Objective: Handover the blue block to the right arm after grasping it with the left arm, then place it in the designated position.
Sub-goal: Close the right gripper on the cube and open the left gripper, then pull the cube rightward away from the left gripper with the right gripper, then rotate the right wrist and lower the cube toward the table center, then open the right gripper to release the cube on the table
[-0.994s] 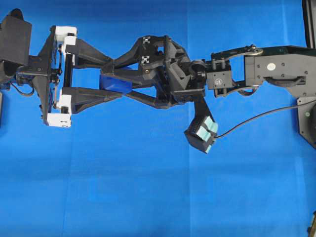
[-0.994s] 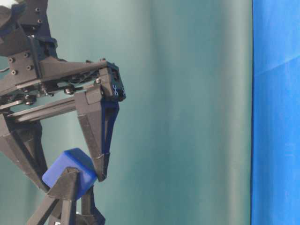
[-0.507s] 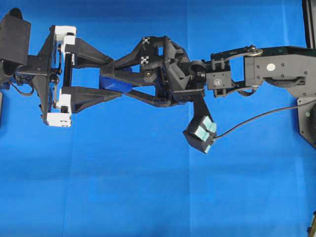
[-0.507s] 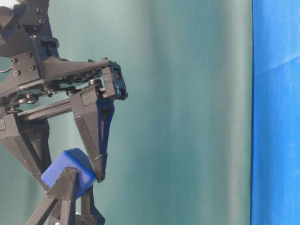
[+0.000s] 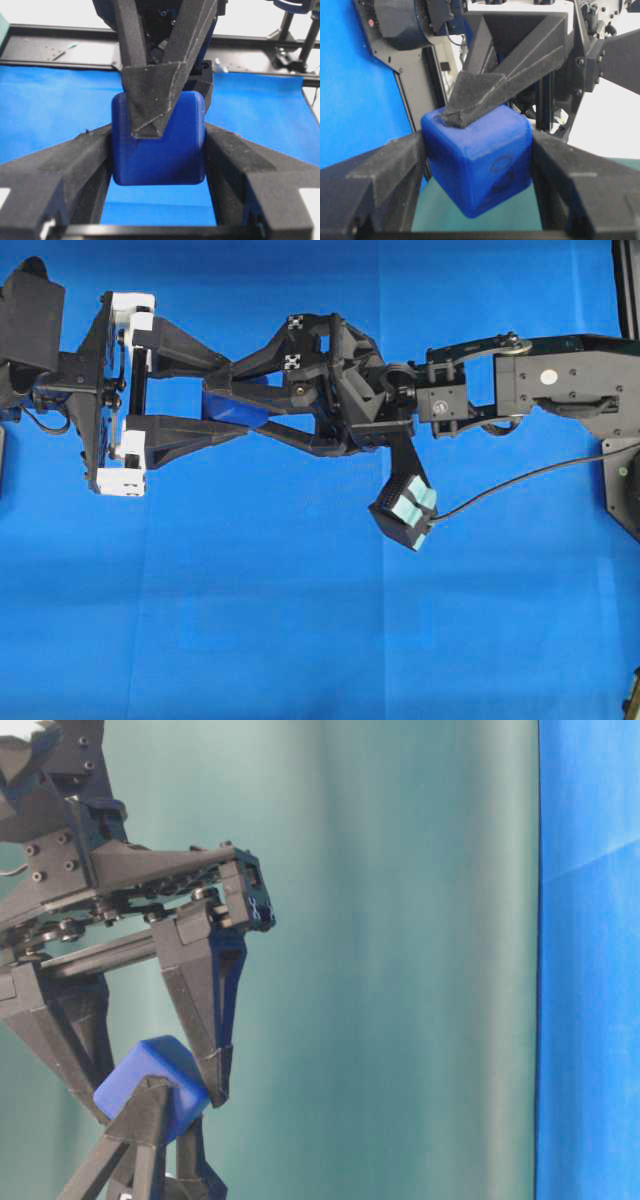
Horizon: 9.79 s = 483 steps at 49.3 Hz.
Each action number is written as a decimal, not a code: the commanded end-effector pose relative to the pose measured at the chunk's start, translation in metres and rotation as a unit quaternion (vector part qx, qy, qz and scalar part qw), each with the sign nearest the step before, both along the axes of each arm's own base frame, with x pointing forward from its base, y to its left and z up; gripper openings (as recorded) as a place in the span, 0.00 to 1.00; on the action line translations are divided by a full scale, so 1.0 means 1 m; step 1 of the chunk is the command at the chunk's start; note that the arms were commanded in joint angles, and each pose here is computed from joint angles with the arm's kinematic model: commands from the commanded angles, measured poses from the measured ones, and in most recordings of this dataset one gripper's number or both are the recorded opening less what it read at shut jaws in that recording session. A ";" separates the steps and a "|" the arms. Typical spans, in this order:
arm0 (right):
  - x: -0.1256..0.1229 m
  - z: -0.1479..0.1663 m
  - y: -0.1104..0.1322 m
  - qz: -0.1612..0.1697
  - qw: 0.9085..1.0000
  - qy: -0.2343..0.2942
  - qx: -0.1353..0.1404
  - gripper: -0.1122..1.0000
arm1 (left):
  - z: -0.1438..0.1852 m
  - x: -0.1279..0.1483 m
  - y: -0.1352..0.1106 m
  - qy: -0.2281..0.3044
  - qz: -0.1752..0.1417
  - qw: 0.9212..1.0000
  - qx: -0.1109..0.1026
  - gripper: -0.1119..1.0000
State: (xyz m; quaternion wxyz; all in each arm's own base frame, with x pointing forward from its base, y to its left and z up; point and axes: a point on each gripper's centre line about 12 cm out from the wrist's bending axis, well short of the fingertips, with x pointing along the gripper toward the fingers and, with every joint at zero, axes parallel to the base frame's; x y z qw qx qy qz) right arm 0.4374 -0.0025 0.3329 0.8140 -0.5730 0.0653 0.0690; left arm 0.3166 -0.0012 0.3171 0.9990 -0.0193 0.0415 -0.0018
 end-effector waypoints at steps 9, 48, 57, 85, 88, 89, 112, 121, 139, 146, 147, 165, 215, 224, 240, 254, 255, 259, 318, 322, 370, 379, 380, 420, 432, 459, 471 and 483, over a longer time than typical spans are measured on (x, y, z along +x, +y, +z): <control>-0.003 0.018 0.000 -0.002 1.000 -0.020 0.006 0.59 | 0.011 -0.001 0.000 -0.021 -0.001 1.000 0.000 0.92; -0.061 0.021 0.000 -0.012 0.999 -0.019 0.027 0.59 | 0.017 -0.026 0.001 -0.041 0.002 0.999 0.000 0.94; -0.084 0.023 0.001 -0.011 0.999 -0.026 0.028 0.59 | 0.016 -0.028 0.001 -0.038 0.002 0.999 0.000 0.94; -0.094 0.023 0.000 -0.031 0.996 -0.017 0.087 0.59 | 0.016 -0.026 0.002 -0.036 0.004 0.999 0.000 0.94; -0.094 0.023 0.000 -0.035 0.993 -0.017 0.115 0.59 | 0.016 -0.026 0.003 -0.036 0.006 0.999 0.000 0.94; -0.094 0.023 0.000 -0.038 0.991 -0.017 0.125 0.59 | 0.016 -0.026 0.003 -0.036 0.005 0.999 0.001 0.94; -0.103 0.031 -0.001 -0.091 0.890 -0.018 0.446 0.59 | 0.016 -0.026 0.004 -0.036 0.006 0.999 0.002 0.94; -0.107 0.033 -0.004 -0.121 0.832 -0.011 0.541 0.59 | 0.016 -0.026 0.004 -0.036 0.006 0.999 0.004 0.94; -0.111 0.032 -0.005 -0.141 0.791 -0.008 0.596 0.59 | 0.016 -0.026 0.003 -0.037 0.005 0.999 0.005 0.94; -0.111 0.032 -0.005 -0.142 0.790 -0.007 0.596 0.59 | 0.016 -0.026 0.004 -0.036 0.006 0.999 0.005 0.94; -0.111 0.032 -0.005 -0.142 0.790 -0.007 0.596 0.59 | 0.016 -0.026 0.004 -0.036 0.006 0.999 0.005 0.94; -0.111 0.031 -0.006 -0.146 0.790 -0.006 0.596 0.59 | 0.016 -0.026 0.003 -0.036 0.005 0.999 0.005 0.94; -0.118 0.008 -0.002 -0.232 0.783 0.053 0.574 0.59 | 0.017 -0.026 0.003 -0.040 0.005 0.999 0.006 0.94; -0.126 -0.005 0.003 -0.283 0.772 0.094 0.561 0.59 | 0.017 -0.026 0.003 -0.040 0.005 0.999 0.005 0.94; -0.134 -0.016 0.005 -0.327 0.761 0.125 0.547 0.59 | 0.018 -0.026 0.004 -0.041 0.006 0.999 0.006 0.94; -0.132 -0.017 0.005 -0.326 0.763 0.127 0.543 0.59 | 0.018 -0.026 0.003 -0.041 0.005 0.999 0.006 0.94; -0.132 -0.017 0.005 -0.326 0.763 0.128 0.544 0.59 | 0.018 -0.026 0.003 -0.041 0.005 0.999 0.006 0.94; -0.131 -0.017 0.006 -0.326 0.763 0.128 0.543 0.59 | 0.018 -0.026 0.003 -0.041 0.005 0.999 0.006 0.94; -0.066 -0.123 0.006 -0.354 0.726 0.193 0.556 0.59 | 0.017 -0.026 0.004 -0.041 0.006 0.999 0.006 0.94; -0.063 -0.136 0.008 -0.357 0.723 0.204 0.555 0.59 | 0.017 -0.026 0.004 -0.040 0.006 0.999 0.006 0.94; -0.041 -0.210 0.021 -0.315 0.710 0.244 0.581 0.59 | 0.017 -0.026 0.006 -0.040 0.010 0.999 0.005 0.94; -0.041 -0.214 0.022 -0.316 0.709 0.246 0.581 0.59 | 0.017 -0.026 0.006 -0.040 0.010 0.999 0.005 0.94; -0.041 -0.214 0.021 -0.317 0.709 0.247 0.580 0.59 | 0.017 -0.026 0.006 -0.041 0.010 0.999 0.005 0.94; -0.042 -0.216 0.018 -0.316 0.700 0.240 0.593 0.59 | 0.018 -0.027 0.006 -0.043 0.010 0.999 0.006 0.94; -0.041 -0.214 0.018 -0.319 0.694 0.238 0.600 0.95 | 0.018 -0.028 0.006 -0.043 0.010 0.999 0.006 0.94; -0.058 -0.147 0.013 -0.314 0.706 0.194 0.604 0.88 | 0.018 -0.028 0.006 -0.043 0.010 0.999 0.004 0.94; -0.081 -0.096 0.004 -0.318 0.717 0.158 0.601 0.88 | 0.019 -0.028 0.006 -0.044 0.010 0.999 0.004 0.94; -0.109 -0.052 -0.002 -0.310 0.729 0.119 0.598 0.88 | 0.019 -0.028 0.006 -0.044 0.010 0.999 0.005 0.94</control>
